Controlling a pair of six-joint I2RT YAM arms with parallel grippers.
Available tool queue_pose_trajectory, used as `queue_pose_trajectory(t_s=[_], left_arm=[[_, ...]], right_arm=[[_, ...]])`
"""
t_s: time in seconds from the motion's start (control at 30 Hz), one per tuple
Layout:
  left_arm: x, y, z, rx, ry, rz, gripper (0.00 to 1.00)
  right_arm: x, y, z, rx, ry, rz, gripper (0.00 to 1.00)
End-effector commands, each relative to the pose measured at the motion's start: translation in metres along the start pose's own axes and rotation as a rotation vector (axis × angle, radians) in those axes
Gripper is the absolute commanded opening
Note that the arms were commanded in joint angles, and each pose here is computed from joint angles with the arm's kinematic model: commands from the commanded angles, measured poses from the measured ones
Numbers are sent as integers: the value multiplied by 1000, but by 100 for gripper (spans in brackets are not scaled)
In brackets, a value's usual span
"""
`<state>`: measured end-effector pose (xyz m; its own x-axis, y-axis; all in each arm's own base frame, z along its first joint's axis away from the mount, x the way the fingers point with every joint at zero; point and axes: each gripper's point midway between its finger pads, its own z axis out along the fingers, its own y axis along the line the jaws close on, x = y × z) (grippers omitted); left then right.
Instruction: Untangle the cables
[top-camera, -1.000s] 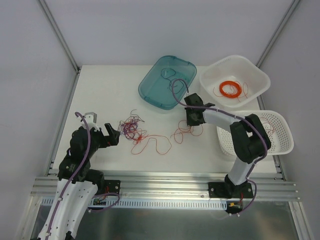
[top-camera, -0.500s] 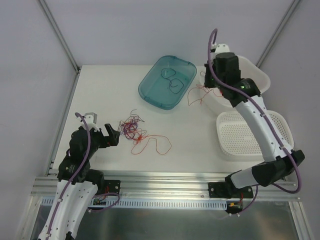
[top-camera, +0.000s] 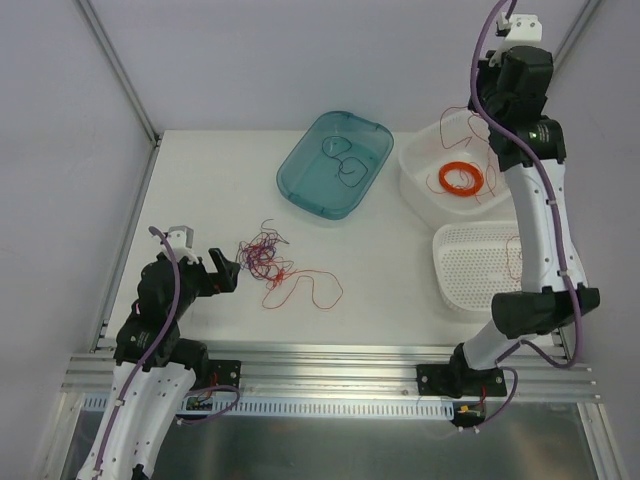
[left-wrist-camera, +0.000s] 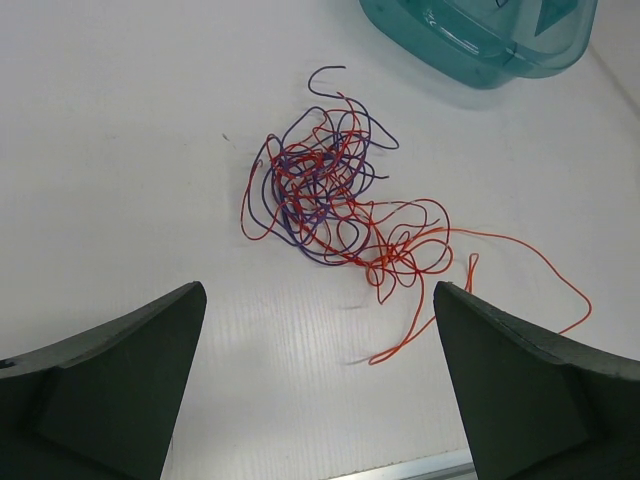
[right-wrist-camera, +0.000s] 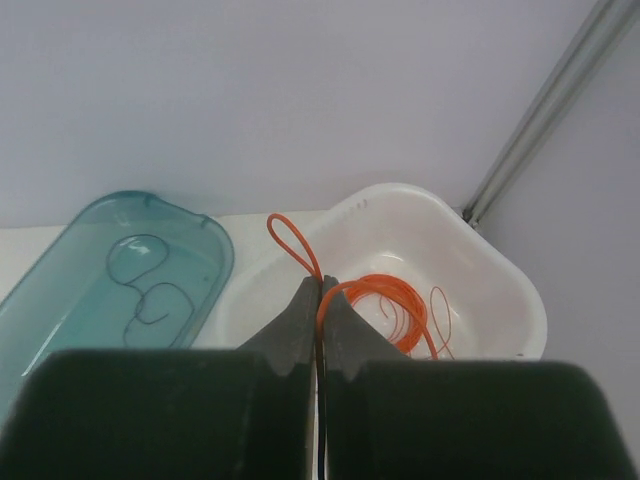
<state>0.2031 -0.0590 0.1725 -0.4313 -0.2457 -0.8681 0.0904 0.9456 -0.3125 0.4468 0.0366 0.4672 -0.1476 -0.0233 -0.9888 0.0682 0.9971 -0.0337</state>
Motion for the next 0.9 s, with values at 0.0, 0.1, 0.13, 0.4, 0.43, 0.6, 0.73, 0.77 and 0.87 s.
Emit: queue_pose_trajectory(t_s=[0.0,0.1,0.13,0.4,0.43,0.6,0.73,0.77,0.87], left_arm=[[-9,-9,-2,49,-33,20,99],[-8,-9,-1,43,-29,12,99],[-8,-8,0,38,-27,7,99],[-6,-8,1,35,-15,-3,99],[-7,-8,1,36,-18,-4,99],[-5,-8,3,32,0,-10,99],[-3,-9,4,40,13,-9,99],[-3,-9,5,40,16,-9,99],[-1,-10,6,45,29,-11,99]], right_arm=[[19,-18,46,42,19,-2,1],[60,-36,76,94,94,31,1],[74,-39,85,106,119,40,1],[189,-33,125,84,463,135,55],[194,-31,123,78,483,146,59],[205,-27,91,68,558,180,79],[211,-22,61,50,607,203,81],[208,-18,56,33,594,201,81],[205,5,31,-60,583,183,81]])
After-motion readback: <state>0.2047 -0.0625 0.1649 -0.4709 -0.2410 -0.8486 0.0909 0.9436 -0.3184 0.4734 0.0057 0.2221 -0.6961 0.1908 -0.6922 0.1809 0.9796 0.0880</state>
